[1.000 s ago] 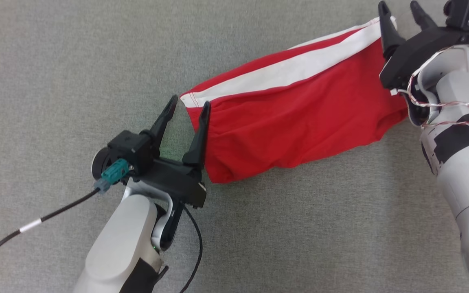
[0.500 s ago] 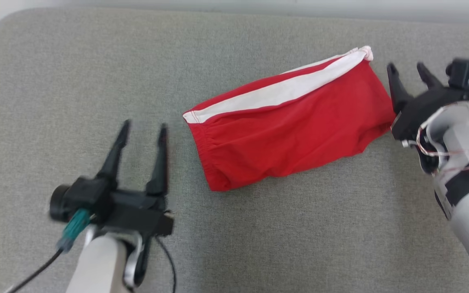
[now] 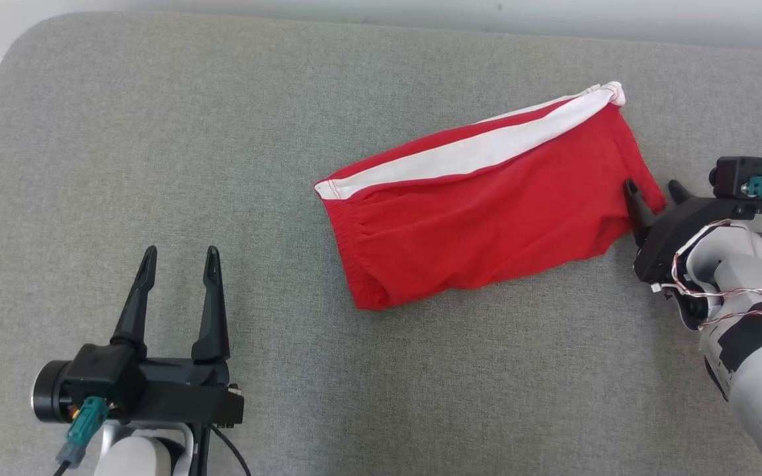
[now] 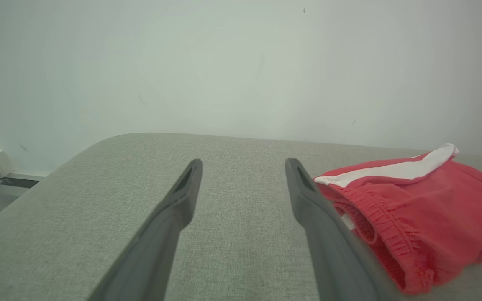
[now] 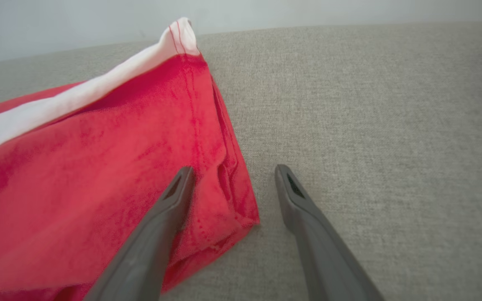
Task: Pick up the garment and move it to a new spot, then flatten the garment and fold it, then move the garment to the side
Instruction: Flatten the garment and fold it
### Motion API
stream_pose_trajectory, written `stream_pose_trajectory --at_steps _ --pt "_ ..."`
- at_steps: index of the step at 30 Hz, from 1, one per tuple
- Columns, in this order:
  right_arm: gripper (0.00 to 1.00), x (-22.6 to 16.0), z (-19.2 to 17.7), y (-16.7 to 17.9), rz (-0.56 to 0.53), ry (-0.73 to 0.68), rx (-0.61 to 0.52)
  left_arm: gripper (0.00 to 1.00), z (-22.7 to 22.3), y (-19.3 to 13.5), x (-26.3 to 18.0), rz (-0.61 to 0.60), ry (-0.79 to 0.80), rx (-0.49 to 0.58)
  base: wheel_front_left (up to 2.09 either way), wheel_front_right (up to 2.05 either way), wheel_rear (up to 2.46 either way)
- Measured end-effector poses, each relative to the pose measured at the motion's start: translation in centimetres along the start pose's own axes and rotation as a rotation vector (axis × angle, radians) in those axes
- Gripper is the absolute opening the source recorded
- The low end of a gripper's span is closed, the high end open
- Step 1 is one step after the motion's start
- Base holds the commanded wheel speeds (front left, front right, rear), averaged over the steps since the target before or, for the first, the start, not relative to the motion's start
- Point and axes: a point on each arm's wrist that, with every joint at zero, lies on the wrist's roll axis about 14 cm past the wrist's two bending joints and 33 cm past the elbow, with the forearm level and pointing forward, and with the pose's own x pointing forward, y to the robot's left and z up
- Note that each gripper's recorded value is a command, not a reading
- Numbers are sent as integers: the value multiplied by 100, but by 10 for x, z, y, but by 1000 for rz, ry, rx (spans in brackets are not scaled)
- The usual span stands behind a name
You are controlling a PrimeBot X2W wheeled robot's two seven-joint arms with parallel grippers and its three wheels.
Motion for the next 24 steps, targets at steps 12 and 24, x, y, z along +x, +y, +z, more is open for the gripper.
stream_pose_trajectory --at_steps 12,24 --pt "0 -20 10 10 32 -51 44 100 1 4 -13 19 3 -12 0 0 0" --pt "0 -86 -10 -19 33 -129 131 100 0 -13 -18 -26 7 -24 0 0 0"
